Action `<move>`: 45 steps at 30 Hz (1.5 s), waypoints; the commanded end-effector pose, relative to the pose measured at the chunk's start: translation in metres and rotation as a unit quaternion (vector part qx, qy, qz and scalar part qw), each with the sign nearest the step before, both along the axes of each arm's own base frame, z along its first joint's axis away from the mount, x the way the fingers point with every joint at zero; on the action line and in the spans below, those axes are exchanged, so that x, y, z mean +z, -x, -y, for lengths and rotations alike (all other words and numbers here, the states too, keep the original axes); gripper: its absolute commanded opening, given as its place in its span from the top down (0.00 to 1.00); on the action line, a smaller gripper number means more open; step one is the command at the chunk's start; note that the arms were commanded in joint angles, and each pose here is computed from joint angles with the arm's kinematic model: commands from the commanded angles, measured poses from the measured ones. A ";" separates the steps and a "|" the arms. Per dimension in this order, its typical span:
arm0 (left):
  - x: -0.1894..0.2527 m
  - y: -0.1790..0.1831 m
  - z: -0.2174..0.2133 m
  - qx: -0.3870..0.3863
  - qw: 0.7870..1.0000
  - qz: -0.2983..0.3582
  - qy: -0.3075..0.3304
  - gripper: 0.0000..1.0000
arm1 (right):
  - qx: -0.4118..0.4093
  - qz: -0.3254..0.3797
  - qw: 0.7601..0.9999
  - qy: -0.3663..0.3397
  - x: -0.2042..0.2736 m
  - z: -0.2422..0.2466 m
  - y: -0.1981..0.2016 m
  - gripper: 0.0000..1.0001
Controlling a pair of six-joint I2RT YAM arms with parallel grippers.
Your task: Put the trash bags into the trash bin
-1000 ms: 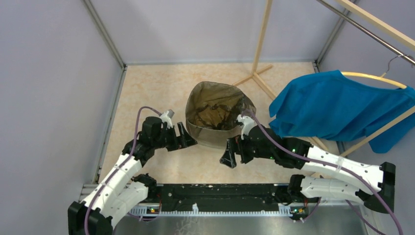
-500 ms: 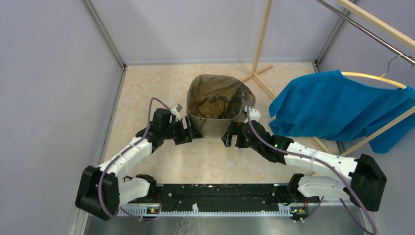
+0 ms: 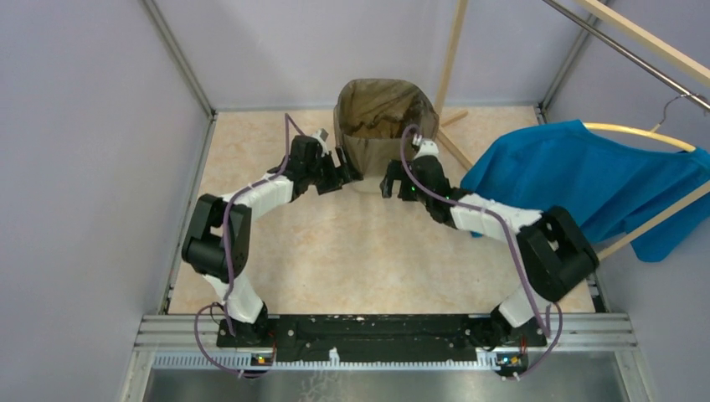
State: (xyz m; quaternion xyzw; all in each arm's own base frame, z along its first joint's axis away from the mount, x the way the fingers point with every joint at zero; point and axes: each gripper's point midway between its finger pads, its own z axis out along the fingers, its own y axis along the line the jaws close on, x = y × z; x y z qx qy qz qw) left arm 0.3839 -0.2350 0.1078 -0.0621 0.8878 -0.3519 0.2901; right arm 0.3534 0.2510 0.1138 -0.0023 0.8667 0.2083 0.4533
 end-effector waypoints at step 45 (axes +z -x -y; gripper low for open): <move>0.396 0.203 -0.102 -0.003 0.837 0.547 0.028 0.01 | 0.155 0.366 0.909 -0.125 0.390 0.111 0.212 0.01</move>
